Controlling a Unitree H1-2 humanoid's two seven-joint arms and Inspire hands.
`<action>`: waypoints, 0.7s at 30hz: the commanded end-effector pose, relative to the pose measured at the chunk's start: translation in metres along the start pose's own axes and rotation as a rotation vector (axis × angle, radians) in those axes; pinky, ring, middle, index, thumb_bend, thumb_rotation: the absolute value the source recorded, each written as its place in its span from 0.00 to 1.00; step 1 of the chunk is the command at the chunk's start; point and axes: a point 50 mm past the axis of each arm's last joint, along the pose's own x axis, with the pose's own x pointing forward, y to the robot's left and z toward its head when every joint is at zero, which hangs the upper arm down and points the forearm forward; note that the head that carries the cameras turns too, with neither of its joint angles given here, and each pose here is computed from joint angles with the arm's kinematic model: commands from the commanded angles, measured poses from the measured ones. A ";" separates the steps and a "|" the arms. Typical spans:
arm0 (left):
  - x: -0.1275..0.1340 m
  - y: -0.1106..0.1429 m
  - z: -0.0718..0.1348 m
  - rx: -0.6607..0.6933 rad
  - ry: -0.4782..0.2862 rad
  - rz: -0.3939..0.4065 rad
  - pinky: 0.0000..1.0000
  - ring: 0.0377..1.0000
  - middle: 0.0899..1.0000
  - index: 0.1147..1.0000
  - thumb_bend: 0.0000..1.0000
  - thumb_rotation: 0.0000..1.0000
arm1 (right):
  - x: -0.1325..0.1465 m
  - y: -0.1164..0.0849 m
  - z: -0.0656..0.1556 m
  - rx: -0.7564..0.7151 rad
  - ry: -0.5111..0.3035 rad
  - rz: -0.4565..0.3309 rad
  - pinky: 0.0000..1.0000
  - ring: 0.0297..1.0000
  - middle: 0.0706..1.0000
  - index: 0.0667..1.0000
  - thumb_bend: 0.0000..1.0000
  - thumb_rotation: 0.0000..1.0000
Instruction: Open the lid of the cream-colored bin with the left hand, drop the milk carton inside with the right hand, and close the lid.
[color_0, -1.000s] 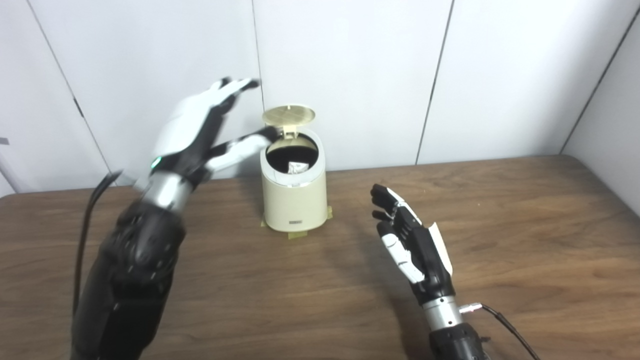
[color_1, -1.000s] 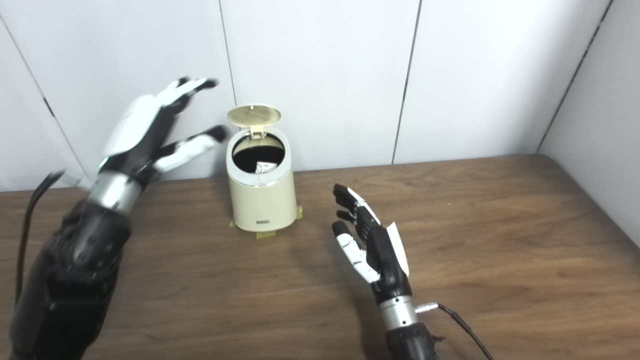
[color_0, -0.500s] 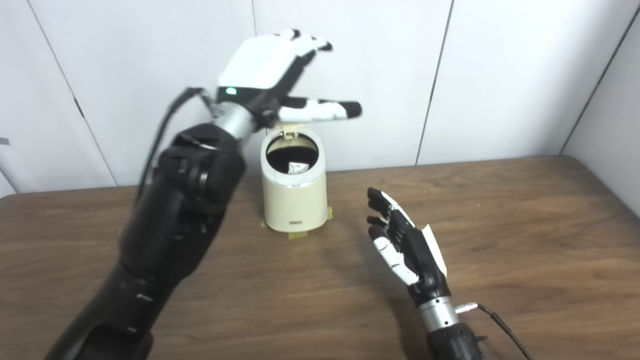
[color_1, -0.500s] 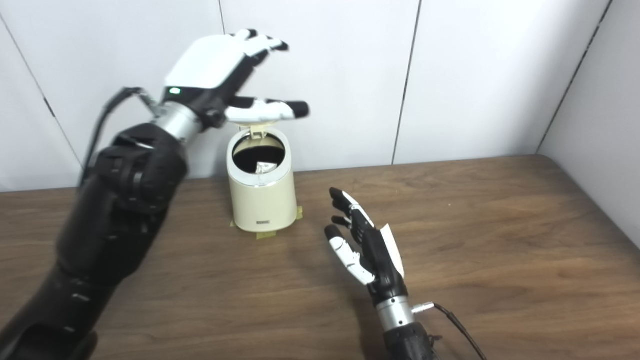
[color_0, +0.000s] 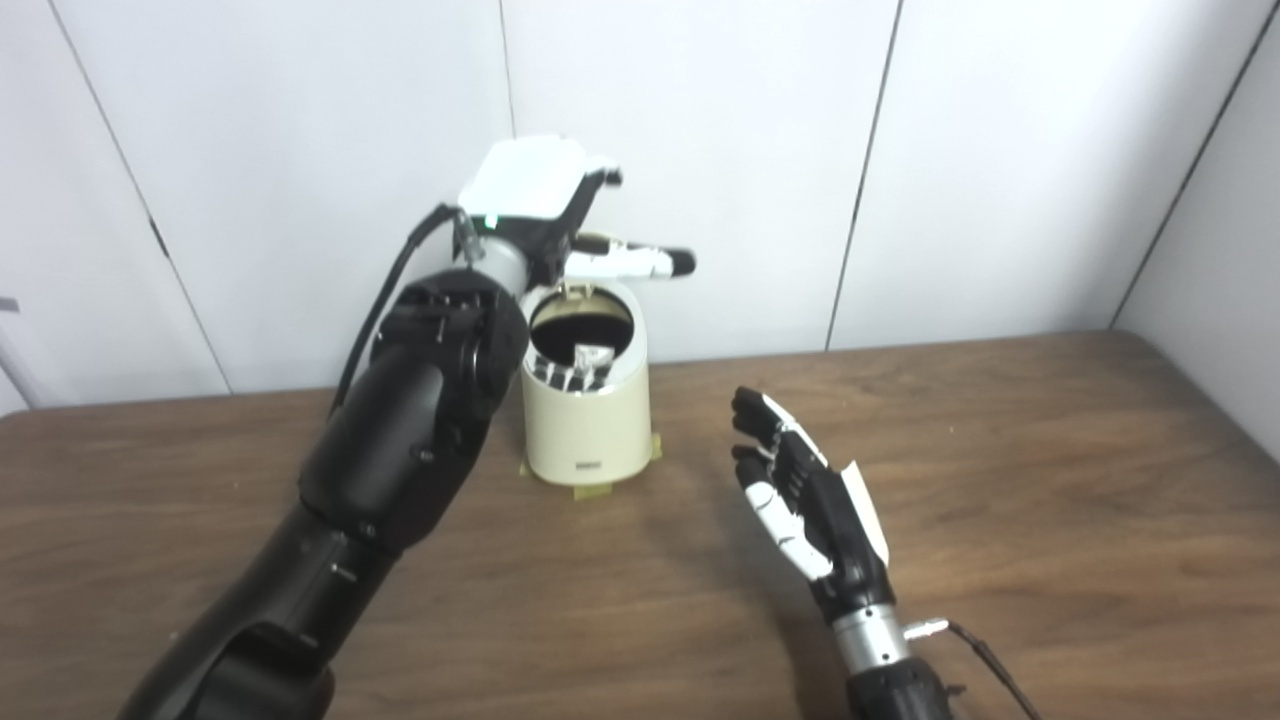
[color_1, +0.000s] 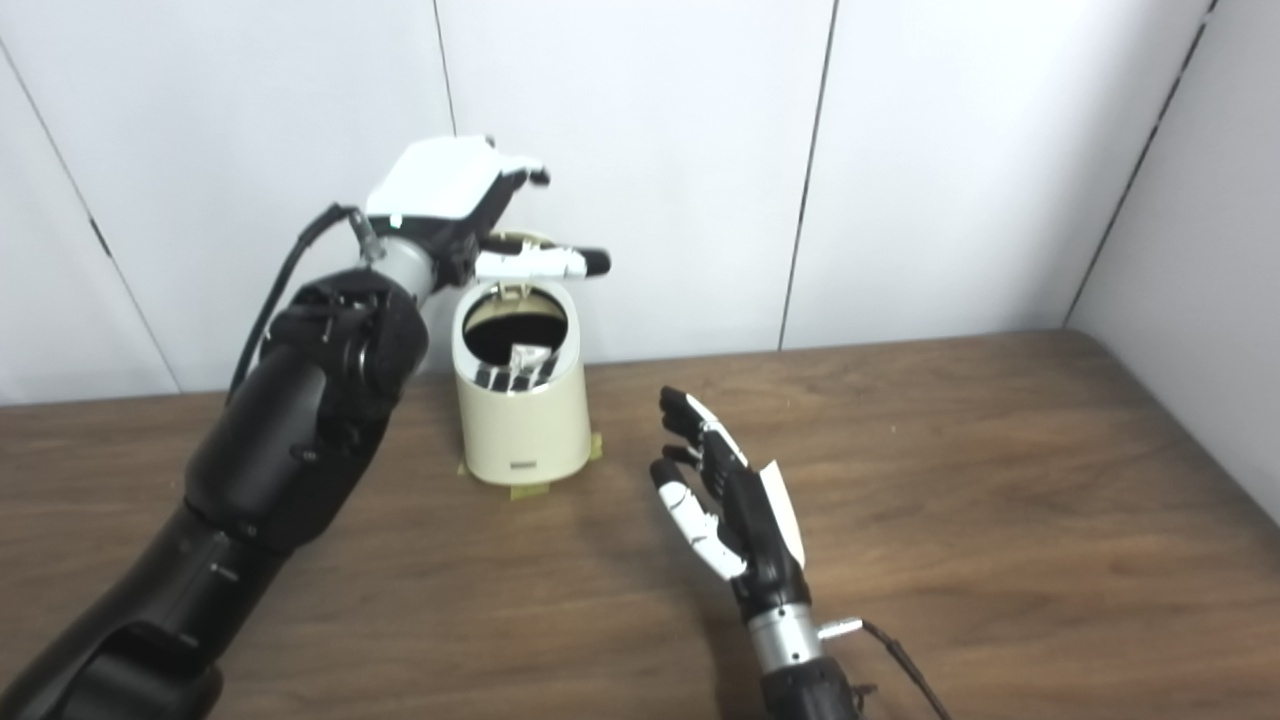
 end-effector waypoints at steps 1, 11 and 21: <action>0.008 0.034 0.003 0.030 -0.004 0.113 1.00 1.00 0.89 0.86 1.00 1.00 | -0.001 -0.004 -0.013 -0.015 0.004 -0.007 0.79 0.87 0.88 0.86 0.17 0.70; 0.014 0.023 -0.009 0.036 0.039 0.065 1.00 1.00 0.89 0.86 1.00 1.00 | -0.002 -0.006 -0.014 -0.021 0.004 -0.007 0.79 0.87 0.87 0.85 0.17 0.71; 0.002 0.014 -0.009 0.020 -0.005 0.056 1.00 1.00 0.90 0.87 1.00 1.00 | -0.002 -0.006 -0.013 -0.020 -0.002 -0.014 0.78 0.87 0.88 0.85 0.17 0.64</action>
